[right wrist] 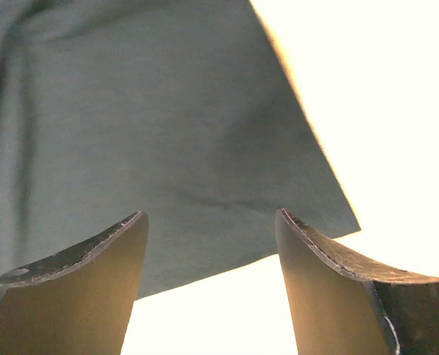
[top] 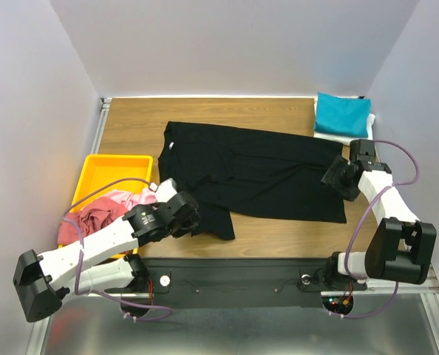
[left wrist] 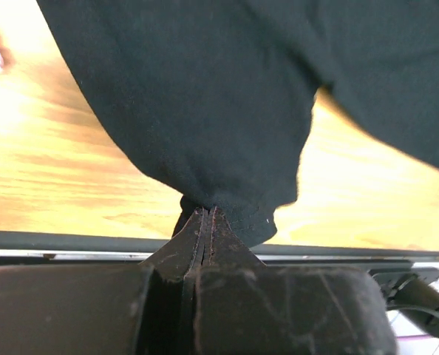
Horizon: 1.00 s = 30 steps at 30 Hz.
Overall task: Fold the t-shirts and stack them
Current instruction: Fold the tshirt
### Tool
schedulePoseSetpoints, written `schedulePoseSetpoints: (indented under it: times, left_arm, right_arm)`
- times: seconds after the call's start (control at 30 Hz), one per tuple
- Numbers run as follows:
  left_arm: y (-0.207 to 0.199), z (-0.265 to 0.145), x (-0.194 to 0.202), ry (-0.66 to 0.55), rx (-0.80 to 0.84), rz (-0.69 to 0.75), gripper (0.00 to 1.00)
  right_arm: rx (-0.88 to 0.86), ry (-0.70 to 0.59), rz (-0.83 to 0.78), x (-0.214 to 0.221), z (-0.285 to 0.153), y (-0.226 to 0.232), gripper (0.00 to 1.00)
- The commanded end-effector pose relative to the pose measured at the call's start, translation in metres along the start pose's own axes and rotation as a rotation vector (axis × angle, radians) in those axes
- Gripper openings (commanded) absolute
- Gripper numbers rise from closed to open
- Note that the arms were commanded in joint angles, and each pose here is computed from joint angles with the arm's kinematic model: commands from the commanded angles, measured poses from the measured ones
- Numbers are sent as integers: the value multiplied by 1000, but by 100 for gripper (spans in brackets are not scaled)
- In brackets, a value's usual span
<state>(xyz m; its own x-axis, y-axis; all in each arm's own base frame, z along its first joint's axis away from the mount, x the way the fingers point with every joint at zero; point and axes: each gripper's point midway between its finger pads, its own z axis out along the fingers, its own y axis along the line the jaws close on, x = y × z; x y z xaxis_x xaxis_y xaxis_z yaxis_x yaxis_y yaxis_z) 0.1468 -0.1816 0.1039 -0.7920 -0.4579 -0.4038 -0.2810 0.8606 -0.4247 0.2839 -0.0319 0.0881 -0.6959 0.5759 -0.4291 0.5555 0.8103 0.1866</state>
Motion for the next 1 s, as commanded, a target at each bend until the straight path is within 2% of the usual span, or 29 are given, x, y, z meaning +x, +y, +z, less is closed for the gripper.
schedulePoseSetpoints:
  times: [0.0,0.13,0.27,0.47,0.63,0.8,0.97]
  left_arm:
    - [-4,-10,-29,-77,22,12,0]
    - [-10,-6,-41,-78,34,50,0]
    - [-21,-7,-53,-92,36,108,0]
    - [-31,-4,-70,-105,45,117,0]
    - [-31,0,-75,-95,42,128,0]
    - [-29,2,-83,-94,28,151,0]
    - [-24,6,-86,-76,20,137,0]
  right_arm:
    - [120,11,111,8,-1,-32,75]
    - [133,63,232,18,7,-49,75]
    - [161,91,275,29,12,-60,75]
    - [168,157,365,37,24,-69,75]
    - [204,145,396,34,27,-76,73]
    - [231,160,436,45,32,-81,66]
    - [259,155,441,49,36,-87,53]
